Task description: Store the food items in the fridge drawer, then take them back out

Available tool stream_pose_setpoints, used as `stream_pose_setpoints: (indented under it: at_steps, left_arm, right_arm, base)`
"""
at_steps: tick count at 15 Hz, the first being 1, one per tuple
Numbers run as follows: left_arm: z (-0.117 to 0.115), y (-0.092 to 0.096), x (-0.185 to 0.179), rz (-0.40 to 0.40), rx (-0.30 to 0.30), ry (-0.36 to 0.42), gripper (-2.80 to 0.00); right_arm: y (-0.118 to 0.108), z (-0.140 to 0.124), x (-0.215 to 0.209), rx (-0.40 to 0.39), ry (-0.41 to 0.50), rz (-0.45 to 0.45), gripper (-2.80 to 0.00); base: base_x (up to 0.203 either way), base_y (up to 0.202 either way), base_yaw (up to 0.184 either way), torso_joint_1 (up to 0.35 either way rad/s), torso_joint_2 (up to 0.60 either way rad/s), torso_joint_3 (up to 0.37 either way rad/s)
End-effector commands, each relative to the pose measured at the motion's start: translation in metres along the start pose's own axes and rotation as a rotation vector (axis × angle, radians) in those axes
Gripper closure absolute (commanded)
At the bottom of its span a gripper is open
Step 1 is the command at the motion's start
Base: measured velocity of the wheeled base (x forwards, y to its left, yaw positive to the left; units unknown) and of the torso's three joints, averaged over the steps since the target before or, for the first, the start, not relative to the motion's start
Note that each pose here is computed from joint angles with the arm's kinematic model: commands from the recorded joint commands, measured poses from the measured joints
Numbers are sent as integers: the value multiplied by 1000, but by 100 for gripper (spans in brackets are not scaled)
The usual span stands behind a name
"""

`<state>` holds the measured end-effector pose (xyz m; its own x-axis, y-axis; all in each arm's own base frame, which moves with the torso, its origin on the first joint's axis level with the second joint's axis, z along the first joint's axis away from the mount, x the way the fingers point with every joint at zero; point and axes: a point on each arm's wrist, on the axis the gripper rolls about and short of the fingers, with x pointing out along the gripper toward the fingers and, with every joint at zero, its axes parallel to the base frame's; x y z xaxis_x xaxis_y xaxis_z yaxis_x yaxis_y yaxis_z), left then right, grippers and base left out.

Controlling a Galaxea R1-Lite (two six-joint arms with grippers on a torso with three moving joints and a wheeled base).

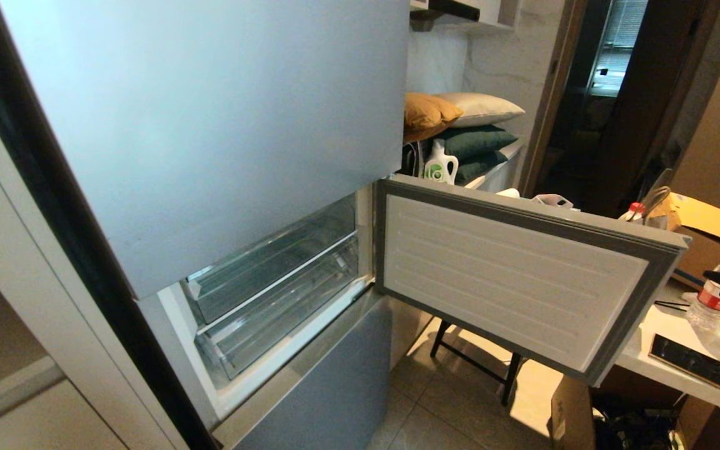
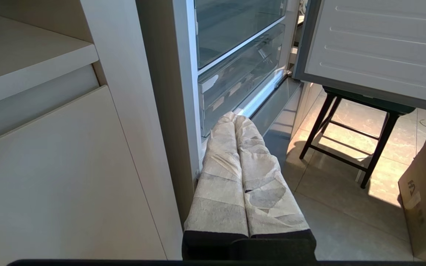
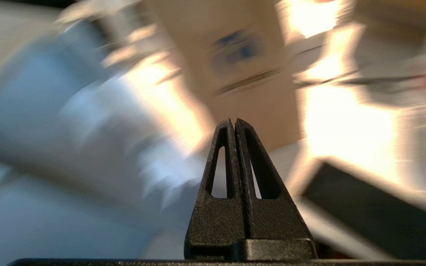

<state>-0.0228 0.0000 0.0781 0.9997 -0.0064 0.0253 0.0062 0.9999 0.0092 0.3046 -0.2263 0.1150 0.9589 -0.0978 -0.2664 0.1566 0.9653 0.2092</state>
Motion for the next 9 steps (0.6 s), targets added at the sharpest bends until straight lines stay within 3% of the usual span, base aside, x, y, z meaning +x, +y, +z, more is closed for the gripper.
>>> stream_pose_setpoints:
  at_steps: [1,6,9]
  left_arm:
    - [-3,0,1,0,0,12,0]
    - [-3,0,1,0,0,11,0]
    - [-3,0,1,0,0,12,0]
  right_arm:
    - [5,1,8,-20,-15,-56,0]
    - [7,-6,38,-47,-4,-56,0]
    - [7,-9,49,-36,1,31,0]
  base:
    - [0,0,0,0,0,0]
    - [0,0,0,0,0,0]
    - [0,0,0,0,0,0]
